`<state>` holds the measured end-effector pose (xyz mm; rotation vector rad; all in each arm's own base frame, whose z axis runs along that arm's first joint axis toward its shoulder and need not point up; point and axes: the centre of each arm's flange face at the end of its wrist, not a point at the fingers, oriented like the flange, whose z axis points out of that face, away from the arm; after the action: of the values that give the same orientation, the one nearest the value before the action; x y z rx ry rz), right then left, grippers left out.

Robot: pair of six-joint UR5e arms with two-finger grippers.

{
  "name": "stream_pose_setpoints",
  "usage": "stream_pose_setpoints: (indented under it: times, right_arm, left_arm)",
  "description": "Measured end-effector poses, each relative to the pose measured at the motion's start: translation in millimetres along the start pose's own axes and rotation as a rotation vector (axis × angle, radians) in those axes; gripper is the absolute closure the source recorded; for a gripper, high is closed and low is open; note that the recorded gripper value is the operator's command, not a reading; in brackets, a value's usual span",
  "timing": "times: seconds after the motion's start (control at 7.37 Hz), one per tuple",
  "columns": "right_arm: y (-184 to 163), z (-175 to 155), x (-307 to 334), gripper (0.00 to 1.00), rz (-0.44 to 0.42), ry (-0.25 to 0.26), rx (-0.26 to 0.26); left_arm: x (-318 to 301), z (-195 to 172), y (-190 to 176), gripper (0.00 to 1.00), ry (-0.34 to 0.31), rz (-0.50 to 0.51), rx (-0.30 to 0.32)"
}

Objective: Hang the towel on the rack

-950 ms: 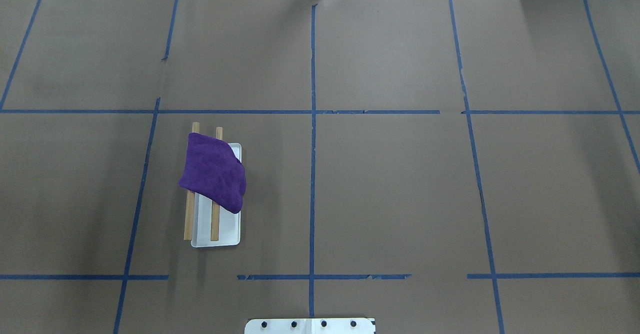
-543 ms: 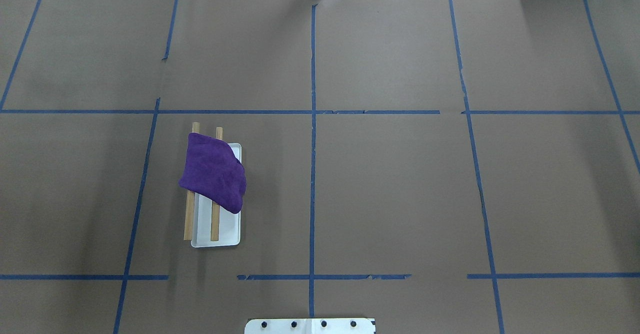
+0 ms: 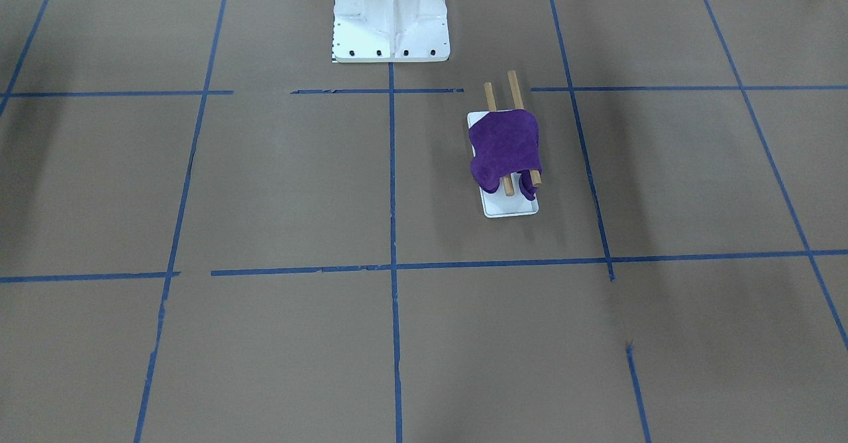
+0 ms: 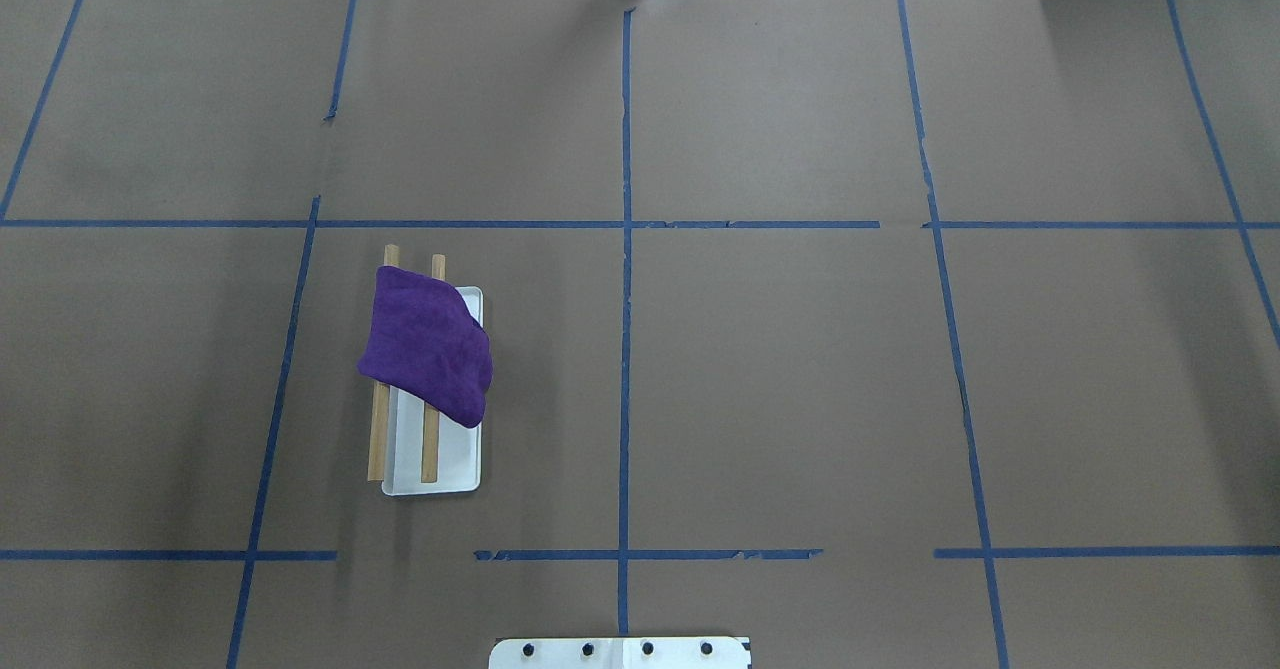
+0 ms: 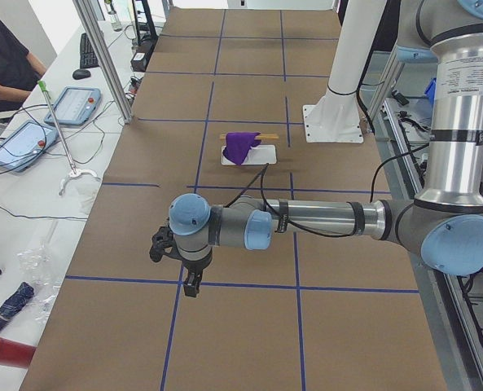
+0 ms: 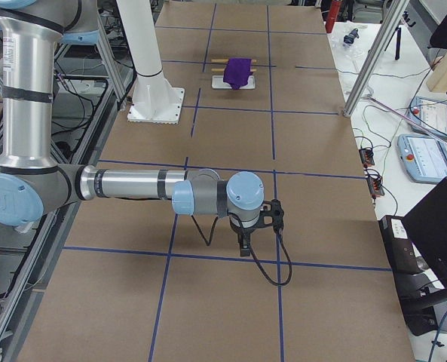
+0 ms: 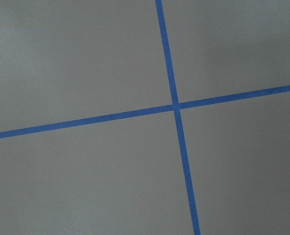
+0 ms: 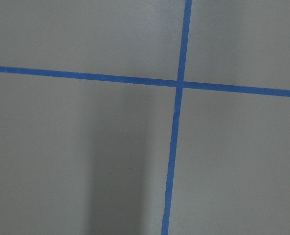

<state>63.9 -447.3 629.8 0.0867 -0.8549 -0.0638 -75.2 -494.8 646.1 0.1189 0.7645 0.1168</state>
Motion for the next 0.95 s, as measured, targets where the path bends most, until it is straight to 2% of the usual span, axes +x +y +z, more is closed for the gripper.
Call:
stream_pose_setpoints:
  times: [0.95]
  right_arm:
    - [1.0,0.6,1.5,0.00,0.002,0.000,-0.001]
  left_arm:
    - [-2.2,1.7,1.3,0.00,0.001,-0.012,-0.007]
